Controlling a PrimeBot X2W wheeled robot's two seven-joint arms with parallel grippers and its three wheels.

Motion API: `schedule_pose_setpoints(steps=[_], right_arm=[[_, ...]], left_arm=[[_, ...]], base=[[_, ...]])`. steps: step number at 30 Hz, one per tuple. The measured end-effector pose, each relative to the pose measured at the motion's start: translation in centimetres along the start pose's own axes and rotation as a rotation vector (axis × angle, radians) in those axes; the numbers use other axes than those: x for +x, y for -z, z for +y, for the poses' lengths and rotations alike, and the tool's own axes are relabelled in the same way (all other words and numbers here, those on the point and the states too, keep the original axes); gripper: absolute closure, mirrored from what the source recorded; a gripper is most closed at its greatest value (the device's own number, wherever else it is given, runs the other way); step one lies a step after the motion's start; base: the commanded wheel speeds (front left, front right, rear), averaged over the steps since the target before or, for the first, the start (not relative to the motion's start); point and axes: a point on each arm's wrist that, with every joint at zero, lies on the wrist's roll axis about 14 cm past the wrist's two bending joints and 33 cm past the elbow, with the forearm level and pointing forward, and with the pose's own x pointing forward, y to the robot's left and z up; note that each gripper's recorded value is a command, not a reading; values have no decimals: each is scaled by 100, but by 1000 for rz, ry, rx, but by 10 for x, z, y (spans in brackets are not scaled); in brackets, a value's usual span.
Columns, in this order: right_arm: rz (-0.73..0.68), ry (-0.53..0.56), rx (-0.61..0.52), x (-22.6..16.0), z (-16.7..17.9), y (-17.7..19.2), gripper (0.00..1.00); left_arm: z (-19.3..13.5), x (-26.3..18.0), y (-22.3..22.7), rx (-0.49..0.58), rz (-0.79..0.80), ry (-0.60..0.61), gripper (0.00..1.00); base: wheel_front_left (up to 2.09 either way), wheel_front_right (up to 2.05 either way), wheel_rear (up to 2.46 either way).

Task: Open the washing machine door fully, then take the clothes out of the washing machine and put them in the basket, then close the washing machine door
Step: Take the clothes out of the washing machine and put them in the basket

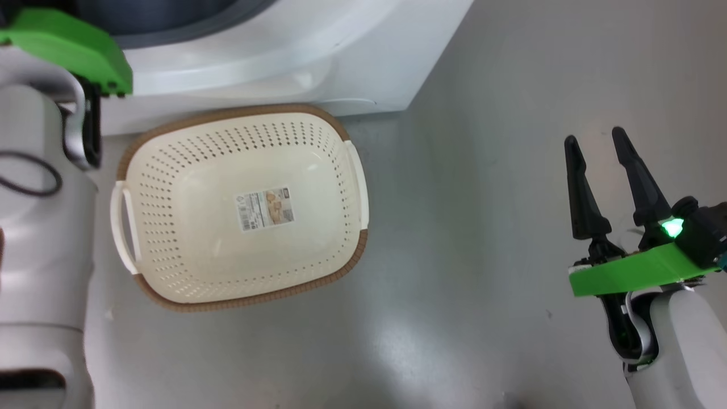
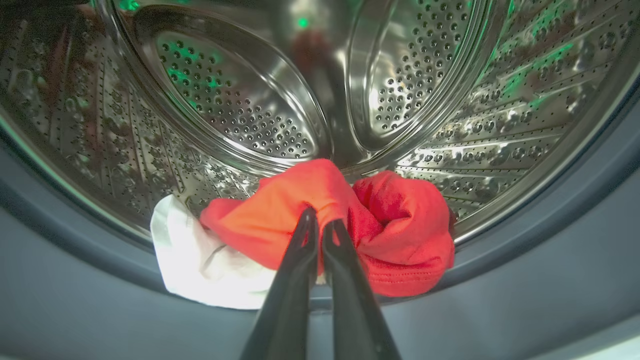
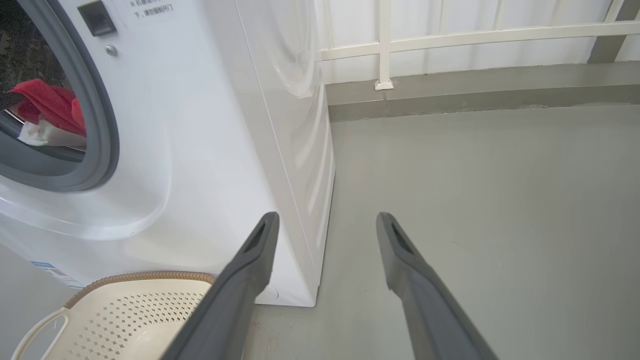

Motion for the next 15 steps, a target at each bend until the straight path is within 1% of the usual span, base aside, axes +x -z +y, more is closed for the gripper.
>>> schedule_pose_setpoints(steps=[6,15], right_arm=[[-5,-2,5,-11,3,-5,0],[-31,-36,15,-14,16,-16,0]], left_arm=[[1,-31,-23,-53,-88,-3,100],[6,-77,-58,-80,-211,-5,100]], base=[[0,0,0],[0,0,0]])
